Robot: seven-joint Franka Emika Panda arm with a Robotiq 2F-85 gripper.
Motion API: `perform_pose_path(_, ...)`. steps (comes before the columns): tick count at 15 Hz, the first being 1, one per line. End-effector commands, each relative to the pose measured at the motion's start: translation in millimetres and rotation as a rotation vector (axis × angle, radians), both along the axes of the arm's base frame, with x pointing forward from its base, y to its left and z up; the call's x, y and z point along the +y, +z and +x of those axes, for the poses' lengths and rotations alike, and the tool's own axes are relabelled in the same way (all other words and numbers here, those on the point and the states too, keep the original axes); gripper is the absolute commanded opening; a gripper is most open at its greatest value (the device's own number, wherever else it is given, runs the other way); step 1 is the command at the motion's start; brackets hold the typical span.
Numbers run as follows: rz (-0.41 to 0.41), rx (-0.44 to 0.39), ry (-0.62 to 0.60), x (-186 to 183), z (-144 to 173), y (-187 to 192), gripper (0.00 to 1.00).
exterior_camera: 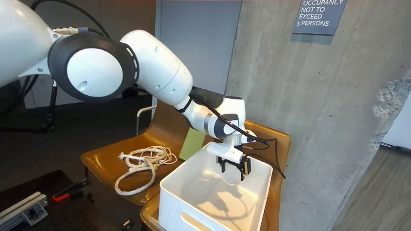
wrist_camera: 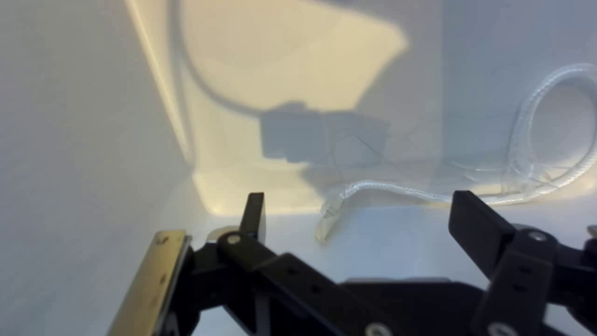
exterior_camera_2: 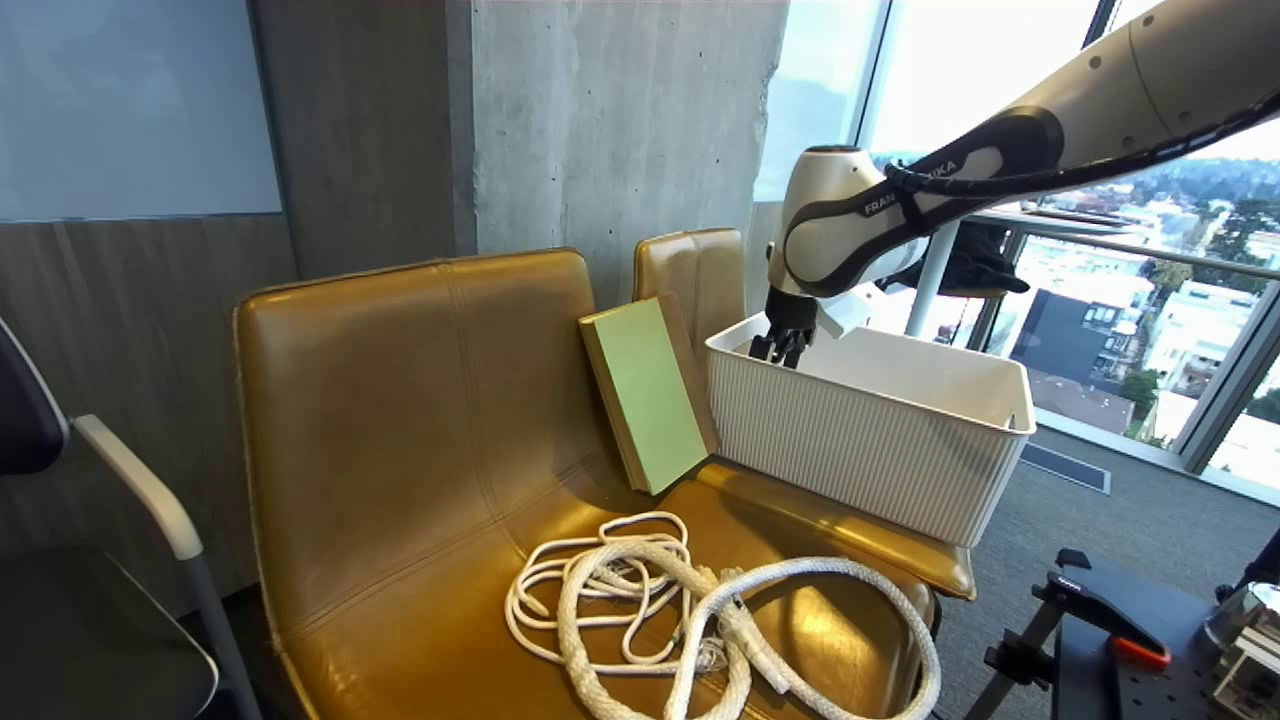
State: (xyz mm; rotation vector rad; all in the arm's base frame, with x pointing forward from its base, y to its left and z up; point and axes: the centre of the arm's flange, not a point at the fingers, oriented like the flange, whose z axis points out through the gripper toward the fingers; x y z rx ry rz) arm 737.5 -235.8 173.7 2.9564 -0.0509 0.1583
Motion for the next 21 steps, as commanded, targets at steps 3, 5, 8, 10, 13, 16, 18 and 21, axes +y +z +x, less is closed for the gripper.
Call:
perform_pose_path(3, 0.048, -0.021, 0.043, -20.2, 31.3, -36.0, 1.00)
perform_pose_path(5, 0.048, -0.026, 0.054, -22.7, 34.7, -44.6, 1.00)
perform_pose_path(8, 0.052, -0.030, 0.067, -26.1, 38.2, -55.4, 1.00)
perform_pose_path(10, 0.055, -0.031, 0.074, -28.0, 39.5, -61.2, 0.96)
perform_pose_path(13, 0.059, -0.033, 0.081, -31.0, 41.0, -66.9, 0.69)
perform_pose_path(16, 0.067, -0.038, 0.082, -31.3, 44.2, -66.3, 0.45)
perform_pose_path(18, 0.070, -0.036, 0.084, -30.6, 45.7, -66.2, 0.31)
perform_pose_path(21, 0.072, -0.029, 0.086, -30.5, 48.2, -64.0, 0.07)
